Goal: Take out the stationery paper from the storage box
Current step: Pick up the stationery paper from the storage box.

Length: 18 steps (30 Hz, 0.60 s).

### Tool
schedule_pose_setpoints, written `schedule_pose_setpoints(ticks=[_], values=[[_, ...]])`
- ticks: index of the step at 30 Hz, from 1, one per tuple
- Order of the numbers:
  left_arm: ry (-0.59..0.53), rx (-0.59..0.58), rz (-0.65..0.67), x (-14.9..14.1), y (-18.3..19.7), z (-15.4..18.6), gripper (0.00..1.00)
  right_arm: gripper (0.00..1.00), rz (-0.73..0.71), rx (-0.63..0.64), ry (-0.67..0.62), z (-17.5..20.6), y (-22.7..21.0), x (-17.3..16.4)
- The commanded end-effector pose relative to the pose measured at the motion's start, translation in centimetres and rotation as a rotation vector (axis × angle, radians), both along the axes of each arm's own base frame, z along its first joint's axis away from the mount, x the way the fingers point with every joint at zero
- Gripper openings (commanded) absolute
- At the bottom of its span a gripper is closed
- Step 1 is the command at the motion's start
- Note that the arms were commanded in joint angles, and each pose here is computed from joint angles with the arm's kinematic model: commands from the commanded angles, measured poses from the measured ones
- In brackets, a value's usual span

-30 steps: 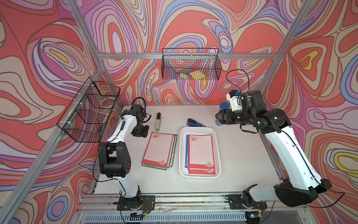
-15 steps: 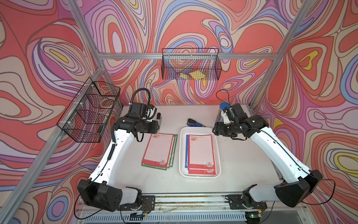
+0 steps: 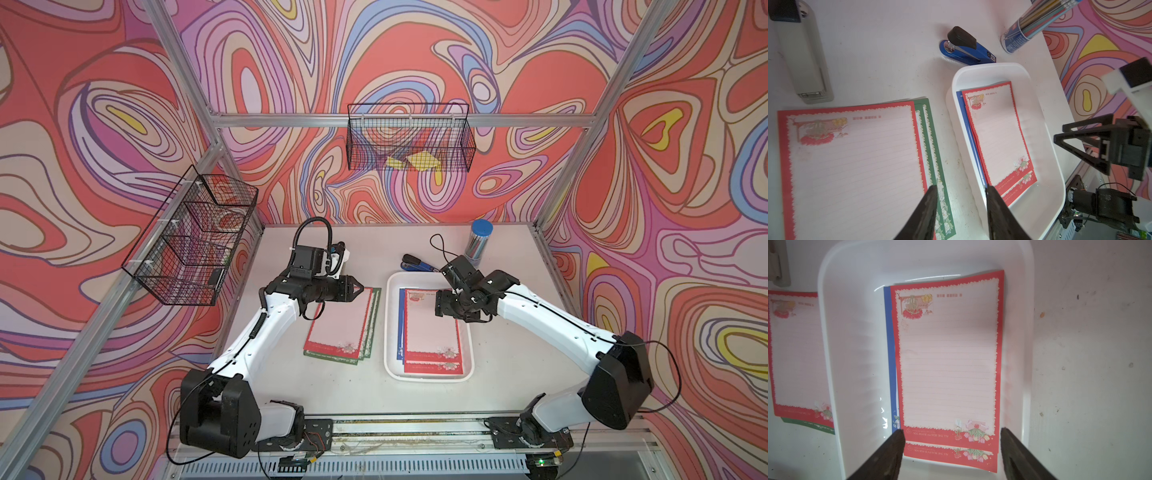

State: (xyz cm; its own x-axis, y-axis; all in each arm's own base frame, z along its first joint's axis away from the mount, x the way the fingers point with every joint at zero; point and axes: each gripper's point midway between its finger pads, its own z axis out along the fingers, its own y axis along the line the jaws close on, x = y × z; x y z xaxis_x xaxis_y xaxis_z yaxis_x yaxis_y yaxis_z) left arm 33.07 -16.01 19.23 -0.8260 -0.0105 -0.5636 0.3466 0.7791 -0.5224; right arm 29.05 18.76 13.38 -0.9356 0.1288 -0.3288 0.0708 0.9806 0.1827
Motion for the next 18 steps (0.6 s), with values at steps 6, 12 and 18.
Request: schedule_pose_setpoints(ticks=[6, 12, 18], values=[[0.102, -0.159, -0.079, 0.9, -3.2, -1.1, 0.43, 0.77, -0.046, 0.018, 0.010, -4.5, 1.7, 2.0], [0.133, -0.117, -0.082, 0.5, -3.4, -2.2, 0.43, 0.78, -0.040, 0.043, 0.073, -7.6, 2.9, 2.1], [0.152, 0.070, -0.097, -1.2, -4.4, -3.0, 0.43, 0.77, -0.032, 0.067, 0.056, -6.2, 3.5, 2.6]])
